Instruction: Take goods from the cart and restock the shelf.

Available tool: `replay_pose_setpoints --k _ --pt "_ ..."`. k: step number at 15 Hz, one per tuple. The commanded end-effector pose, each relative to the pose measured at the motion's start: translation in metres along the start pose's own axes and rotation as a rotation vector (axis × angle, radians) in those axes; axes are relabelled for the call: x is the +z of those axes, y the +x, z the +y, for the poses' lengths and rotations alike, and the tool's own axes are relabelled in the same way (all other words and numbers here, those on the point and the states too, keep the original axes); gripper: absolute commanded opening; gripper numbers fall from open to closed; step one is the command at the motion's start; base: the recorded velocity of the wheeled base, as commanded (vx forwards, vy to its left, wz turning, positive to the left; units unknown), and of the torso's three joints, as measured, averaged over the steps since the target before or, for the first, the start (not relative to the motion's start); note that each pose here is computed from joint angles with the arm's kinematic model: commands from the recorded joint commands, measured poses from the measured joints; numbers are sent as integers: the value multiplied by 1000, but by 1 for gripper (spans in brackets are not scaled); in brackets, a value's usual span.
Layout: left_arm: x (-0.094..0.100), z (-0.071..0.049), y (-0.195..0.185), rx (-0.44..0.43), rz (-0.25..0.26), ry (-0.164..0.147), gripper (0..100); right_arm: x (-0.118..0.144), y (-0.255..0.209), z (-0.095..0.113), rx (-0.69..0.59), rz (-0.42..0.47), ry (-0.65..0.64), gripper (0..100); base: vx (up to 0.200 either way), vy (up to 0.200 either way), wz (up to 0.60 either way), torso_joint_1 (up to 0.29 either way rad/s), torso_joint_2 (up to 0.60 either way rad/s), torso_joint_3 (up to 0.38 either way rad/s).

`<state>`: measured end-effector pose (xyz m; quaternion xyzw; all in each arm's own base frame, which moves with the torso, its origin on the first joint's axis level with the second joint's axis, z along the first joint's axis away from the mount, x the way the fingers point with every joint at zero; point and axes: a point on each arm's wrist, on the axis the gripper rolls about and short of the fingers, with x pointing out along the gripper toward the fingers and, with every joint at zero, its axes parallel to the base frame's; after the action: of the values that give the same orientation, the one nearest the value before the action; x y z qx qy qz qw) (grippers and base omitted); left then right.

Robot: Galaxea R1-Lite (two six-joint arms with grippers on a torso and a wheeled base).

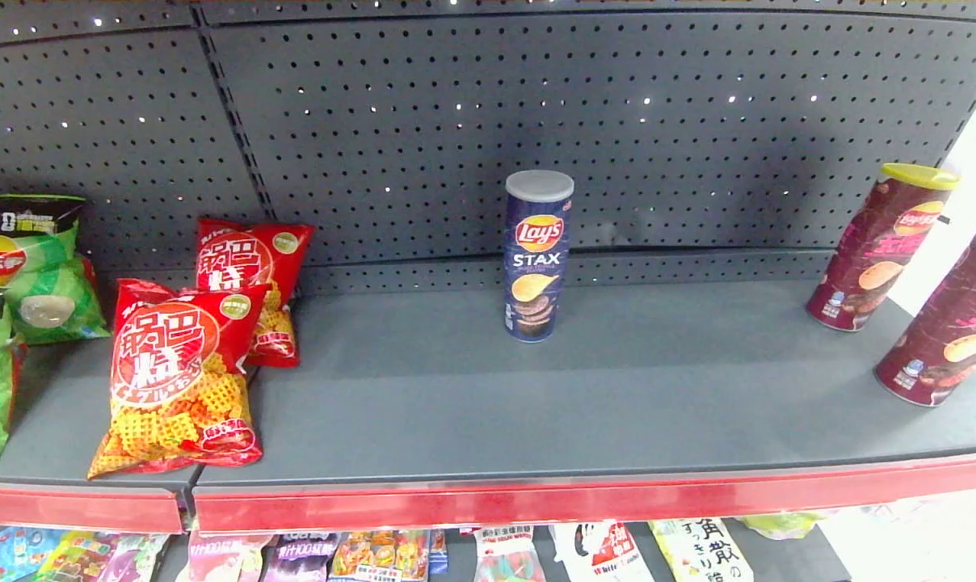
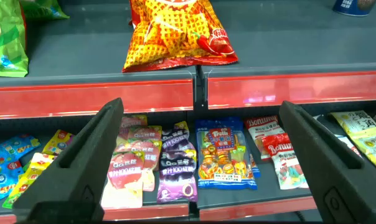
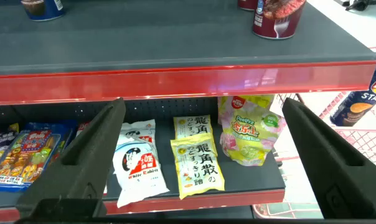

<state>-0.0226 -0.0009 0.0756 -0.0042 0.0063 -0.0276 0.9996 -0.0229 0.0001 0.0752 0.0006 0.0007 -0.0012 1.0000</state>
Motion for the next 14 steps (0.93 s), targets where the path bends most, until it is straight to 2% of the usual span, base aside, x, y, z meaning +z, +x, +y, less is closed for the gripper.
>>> replay_pose_setpoints --k 1,5,14 --pt "0 0 0 0 1 0 100 0 0 0 1 2 0 100 0 0 0 0 0 0" --pt "0 0 0 0 0 0 100 0 0 0 1 2 -1 100 0 0 0 0 0 0" --pt "0 0 0 0 0 2 100 0 0 0 -2 2 -1 100 0 -200 0 4 5 -1"
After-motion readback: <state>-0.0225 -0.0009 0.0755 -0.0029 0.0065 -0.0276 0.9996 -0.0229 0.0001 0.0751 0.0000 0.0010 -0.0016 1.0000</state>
